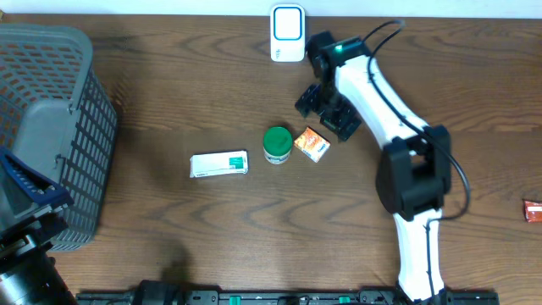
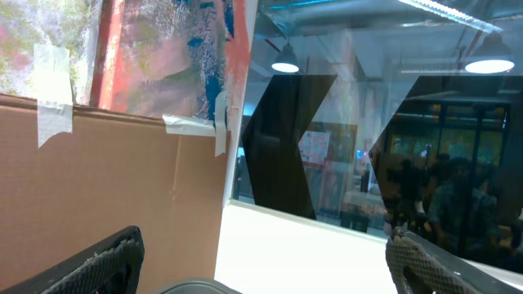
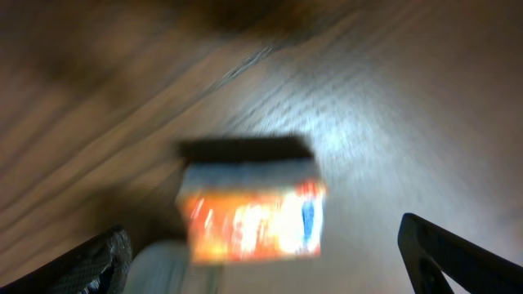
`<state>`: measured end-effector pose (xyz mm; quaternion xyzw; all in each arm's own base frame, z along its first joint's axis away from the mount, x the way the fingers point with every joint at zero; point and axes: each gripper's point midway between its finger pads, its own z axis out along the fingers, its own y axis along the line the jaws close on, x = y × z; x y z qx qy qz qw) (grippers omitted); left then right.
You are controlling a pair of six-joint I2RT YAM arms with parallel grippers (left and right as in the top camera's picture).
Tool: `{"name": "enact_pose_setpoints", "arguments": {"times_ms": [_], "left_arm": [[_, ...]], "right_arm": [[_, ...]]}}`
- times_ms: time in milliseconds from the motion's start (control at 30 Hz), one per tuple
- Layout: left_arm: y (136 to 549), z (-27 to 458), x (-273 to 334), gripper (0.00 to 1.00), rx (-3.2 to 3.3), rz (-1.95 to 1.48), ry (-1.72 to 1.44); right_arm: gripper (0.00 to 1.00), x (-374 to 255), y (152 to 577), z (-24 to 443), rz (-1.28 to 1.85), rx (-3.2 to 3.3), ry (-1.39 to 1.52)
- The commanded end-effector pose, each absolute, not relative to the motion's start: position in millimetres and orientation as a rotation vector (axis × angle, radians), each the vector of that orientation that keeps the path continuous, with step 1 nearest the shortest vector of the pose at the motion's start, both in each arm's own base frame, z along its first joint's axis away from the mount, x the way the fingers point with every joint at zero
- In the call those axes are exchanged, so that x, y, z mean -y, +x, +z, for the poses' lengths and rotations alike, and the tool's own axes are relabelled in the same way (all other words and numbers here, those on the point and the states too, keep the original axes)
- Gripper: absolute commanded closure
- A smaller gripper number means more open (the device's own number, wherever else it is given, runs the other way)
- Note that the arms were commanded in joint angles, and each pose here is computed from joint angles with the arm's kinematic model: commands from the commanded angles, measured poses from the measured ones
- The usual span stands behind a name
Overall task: Scan the item barcode
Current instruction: 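Reach the right gripper down and grasp the small orange snack pack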
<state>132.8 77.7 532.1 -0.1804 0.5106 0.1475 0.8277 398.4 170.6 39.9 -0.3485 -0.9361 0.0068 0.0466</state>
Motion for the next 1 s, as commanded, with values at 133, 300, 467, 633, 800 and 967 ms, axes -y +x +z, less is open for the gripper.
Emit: {"name": "enact_pose_setpoints", "arguments": {"times_ms": [133,300,467,633,800,967], "left_arm": [[126.6,536.8,-80.3,0.05,-1.068,0.325,-0.393],[126.6,536.7,-80.3,0.05,-1.068,0.325,-0.393],[126.6,536.7,-80.3,0.05,-1.068,0.325,-0.393],[126.6,536.8,-80.3,0.05,-1.068,0.325,-0.393],[126.6,536.8,-80.3,0.05,-1.068,0.325,-0.393],[126.6,536.8,-80.3,0.05,-1.068,0.325,-0.393]], "right_arm": [[0.01,-173.3,375.9,-26.7,0.14,2.749,-0.911],[0.01,-175.2,367.3,-40.0,0.179,2.721,-0.884],[0.01,-181.2,356.3,-35.7,0.194,2.696,-0.855],[0.04,-181.8,353.4,-35.6,0.239,2.718,-0.828],[0.35,-186.9,350.8,-35.8,0.257,2.731,-0.813],[0.37,-181.4,349.9,-34.3,0.28,2.723,-0.818]]}}
